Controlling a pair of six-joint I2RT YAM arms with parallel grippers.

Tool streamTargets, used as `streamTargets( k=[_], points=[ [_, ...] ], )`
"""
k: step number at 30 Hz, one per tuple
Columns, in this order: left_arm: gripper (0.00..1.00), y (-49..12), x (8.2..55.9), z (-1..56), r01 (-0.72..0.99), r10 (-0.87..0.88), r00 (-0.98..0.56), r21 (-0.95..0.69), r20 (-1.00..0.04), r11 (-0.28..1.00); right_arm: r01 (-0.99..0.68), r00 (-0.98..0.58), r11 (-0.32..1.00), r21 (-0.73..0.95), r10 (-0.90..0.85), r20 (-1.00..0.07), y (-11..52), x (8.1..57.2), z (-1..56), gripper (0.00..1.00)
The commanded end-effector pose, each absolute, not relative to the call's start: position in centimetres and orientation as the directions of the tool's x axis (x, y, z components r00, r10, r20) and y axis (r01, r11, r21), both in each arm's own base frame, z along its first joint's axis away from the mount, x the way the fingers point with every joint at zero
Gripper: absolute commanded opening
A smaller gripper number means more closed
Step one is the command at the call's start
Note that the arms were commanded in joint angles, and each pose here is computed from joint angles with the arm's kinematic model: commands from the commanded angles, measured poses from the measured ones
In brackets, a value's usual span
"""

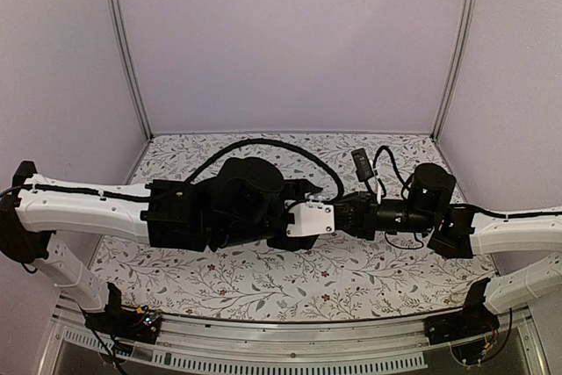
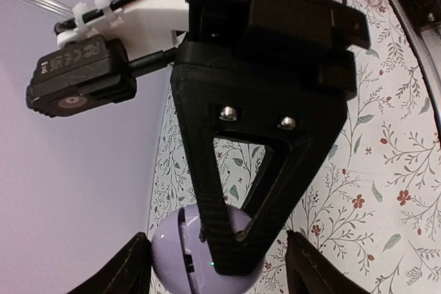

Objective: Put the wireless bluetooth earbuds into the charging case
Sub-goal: Close the charging case with the earbuds at the corner of the board.

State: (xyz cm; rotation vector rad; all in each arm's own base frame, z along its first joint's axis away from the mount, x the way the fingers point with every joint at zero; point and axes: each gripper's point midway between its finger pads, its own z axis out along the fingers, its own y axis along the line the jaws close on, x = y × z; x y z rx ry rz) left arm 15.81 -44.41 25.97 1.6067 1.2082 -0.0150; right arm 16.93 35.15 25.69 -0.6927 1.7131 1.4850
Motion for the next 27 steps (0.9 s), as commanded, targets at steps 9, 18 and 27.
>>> streamTargets(
  k=[9,18,27],
  points=[
    [0.68,-44.4,15.6,22.3,0.767,0.699,0.448,0.641,-0.558,0.020,-0.858,-0.465,0.122,0.498,0.226,-0.856,35.1,17.9,31.8,0.00],
    [0.52,-44.4,15.9,22.1,0.778,0.701,0.438,0.628,-0.563,0.018,-0.858,-0.468,0.117,0.500,0.220,-0.856,35.2,17.8,31.7,0.00],
    [0.34,-44.4,15.7,21.7,0.778,0.705,0.452,0.628,-0.547,-0.013,-0.856,-0.471,0.118,0.503,0.223,-0.854,35.2,17.9,31.7,0.00]
  ],
)
